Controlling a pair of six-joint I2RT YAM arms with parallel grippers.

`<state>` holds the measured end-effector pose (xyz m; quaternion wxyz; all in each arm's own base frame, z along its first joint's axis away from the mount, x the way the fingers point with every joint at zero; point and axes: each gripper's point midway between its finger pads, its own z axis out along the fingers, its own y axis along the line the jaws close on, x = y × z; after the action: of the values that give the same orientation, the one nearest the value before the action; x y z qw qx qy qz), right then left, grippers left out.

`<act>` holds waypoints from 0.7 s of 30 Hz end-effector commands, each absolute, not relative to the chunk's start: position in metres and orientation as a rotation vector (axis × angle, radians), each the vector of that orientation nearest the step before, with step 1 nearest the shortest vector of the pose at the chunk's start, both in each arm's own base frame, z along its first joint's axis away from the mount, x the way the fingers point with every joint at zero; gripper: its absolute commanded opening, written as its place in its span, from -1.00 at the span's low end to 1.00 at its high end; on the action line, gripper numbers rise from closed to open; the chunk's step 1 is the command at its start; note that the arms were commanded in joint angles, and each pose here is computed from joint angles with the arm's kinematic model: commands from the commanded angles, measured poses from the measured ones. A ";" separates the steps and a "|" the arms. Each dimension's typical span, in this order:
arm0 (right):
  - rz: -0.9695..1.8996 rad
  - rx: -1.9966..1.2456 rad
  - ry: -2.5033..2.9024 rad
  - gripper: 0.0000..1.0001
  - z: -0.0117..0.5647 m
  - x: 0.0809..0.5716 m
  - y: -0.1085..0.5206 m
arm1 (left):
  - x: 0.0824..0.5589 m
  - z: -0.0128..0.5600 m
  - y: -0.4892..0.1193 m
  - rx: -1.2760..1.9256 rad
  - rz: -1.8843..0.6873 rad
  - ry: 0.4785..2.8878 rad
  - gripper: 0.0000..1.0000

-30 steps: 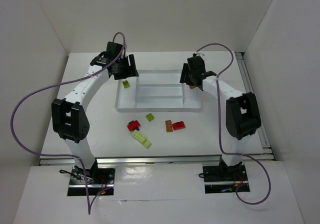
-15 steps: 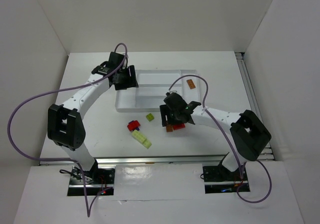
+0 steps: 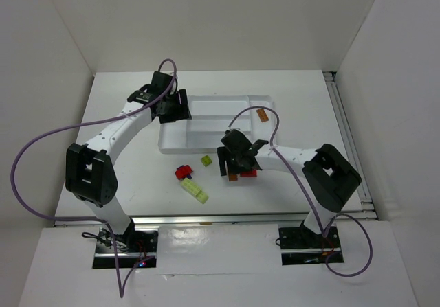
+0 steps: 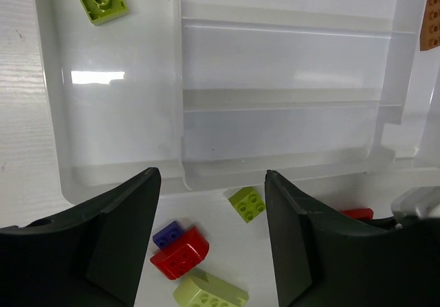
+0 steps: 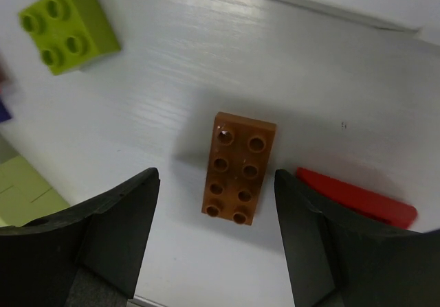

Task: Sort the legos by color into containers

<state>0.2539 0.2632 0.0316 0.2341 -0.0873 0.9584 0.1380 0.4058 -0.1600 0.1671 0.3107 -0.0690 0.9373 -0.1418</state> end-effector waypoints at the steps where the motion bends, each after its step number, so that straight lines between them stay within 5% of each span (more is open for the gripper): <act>1: 0.352 -0.248 2.676 0.50 0.016 0.249 0.264 | 0.411 0.183 -0.158 -0.180 -0.353 2.411 0.46; 7: 0.266 -0.229 2.703 0.44 0.002 0.248 0.258 | 0.410 0.187 -0.158 -0.179 -0.357 2.402 0.46; 16: 0.000 -0.323 2.622 -0.21 0.019 0.252 0.266 | 0.410 0.186 -0.167 -0.136 -0.371 2.405 0.46; 17: -0.014 -0.331 2.608 -0.51 0.024 0.253 0.268 | 0.411 0.190 -0.170 -0.130 -0.366 2.391 0.46; 21: -0.027 -0.327 2.568 -0.57 0.043 0.258 0.272 | 0.414 0.209 -0.171 -0.143 -0.390 2.348 0.46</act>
<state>0.2499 0.2818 0.0222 0.2508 -0.1313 0.9588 0.0224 0.4060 -0.1677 0.1682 0.3209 -0.0593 0.9357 -0.1342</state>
